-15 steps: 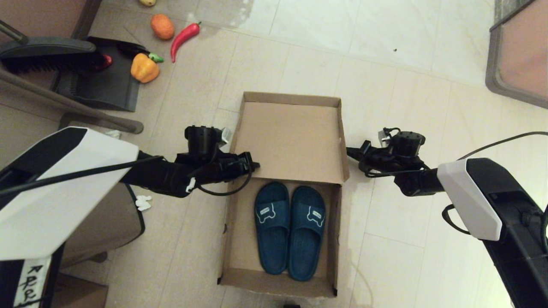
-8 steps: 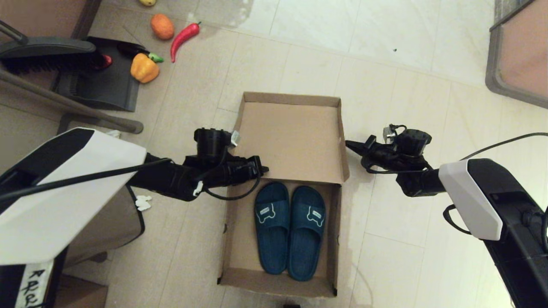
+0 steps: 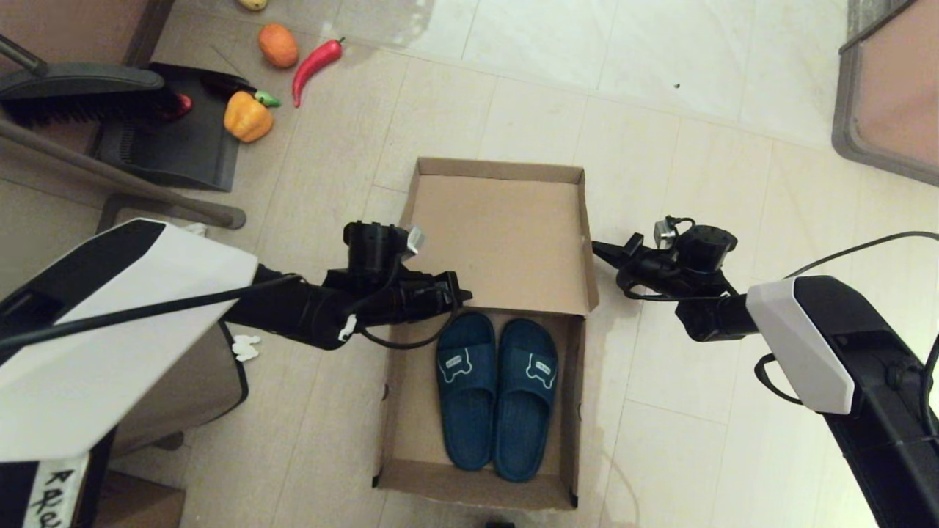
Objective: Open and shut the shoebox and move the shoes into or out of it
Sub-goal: Close the shoe box
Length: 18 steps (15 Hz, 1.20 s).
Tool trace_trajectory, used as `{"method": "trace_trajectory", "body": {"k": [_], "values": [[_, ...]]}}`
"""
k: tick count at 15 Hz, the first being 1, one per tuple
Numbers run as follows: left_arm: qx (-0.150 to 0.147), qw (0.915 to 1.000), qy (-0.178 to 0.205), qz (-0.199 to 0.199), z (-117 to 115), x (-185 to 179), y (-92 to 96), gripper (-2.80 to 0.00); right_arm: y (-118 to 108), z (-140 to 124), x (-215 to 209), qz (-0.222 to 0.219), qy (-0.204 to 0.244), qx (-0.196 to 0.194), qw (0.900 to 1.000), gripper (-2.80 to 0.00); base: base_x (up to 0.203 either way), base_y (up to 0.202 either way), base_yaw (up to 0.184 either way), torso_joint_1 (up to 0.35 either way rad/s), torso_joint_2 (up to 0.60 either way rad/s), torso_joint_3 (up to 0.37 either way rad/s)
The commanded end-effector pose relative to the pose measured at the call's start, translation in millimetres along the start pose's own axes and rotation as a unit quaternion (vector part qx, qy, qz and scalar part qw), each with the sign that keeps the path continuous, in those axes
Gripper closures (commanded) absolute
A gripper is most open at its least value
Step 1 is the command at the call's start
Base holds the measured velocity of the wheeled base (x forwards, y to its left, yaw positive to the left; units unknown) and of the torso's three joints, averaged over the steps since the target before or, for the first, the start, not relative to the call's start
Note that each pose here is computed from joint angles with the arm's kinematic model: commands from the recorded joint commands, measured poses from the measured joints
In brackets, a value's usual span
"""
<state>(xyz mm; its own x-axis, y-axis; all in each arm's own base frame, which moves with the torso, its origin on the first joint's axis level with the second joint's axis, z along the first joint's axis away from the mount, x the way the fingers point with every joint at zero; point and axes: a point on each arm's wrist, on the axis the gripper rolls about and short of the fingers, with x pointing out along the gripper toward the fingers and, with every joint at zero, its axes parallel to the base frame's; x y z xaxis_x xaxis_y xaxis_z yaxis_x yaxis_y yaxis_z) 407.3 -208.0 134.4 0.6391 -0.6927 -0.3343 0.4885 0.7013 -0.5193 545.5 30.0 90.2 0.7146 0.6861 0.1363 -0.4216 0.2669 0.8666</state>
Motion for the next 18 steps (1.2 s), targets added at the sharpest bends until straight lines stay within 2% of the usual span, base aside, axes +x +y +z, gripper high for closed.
{"method": "trace_trajectory", "body": {"k": [1,6,12,18], "values": [[0.001,1.0,-0.003,-0.004,1.6,-1.3,-3.1,0.0,0.0,-2.2,1.7,0.003,0.004,0.003,1.0,0.0,0.0,0.0,0.0,0.0,0.0,0.0],[-0.001,1.0,-0.004,-0.005,3.6,-4.5,-6.2,0.0,6.4,-13.0,11.8,0.016,0.016,-0.001,1.0,0.0,0.0,0.0,0.0,0.0,0.0,0.0],[-0.008,0.9999,-0.005,-0.005,2.8,-3.8,-7.9,0.0,21.5,-10.6,13.0,0.038,0.042,-0.01,0.998,0.0,0.0,0.0,0.0,0.0,0.0,0.0],[-0.031,0.9994,-0.008,-0.014,3.3,-8.2,-18.5,0.0,33.8,-9.3,13.3,0.073,0.074,-0.015,0.995,0.0,0.0,0.0,0.0,0.0,0.0,0.0]]}}
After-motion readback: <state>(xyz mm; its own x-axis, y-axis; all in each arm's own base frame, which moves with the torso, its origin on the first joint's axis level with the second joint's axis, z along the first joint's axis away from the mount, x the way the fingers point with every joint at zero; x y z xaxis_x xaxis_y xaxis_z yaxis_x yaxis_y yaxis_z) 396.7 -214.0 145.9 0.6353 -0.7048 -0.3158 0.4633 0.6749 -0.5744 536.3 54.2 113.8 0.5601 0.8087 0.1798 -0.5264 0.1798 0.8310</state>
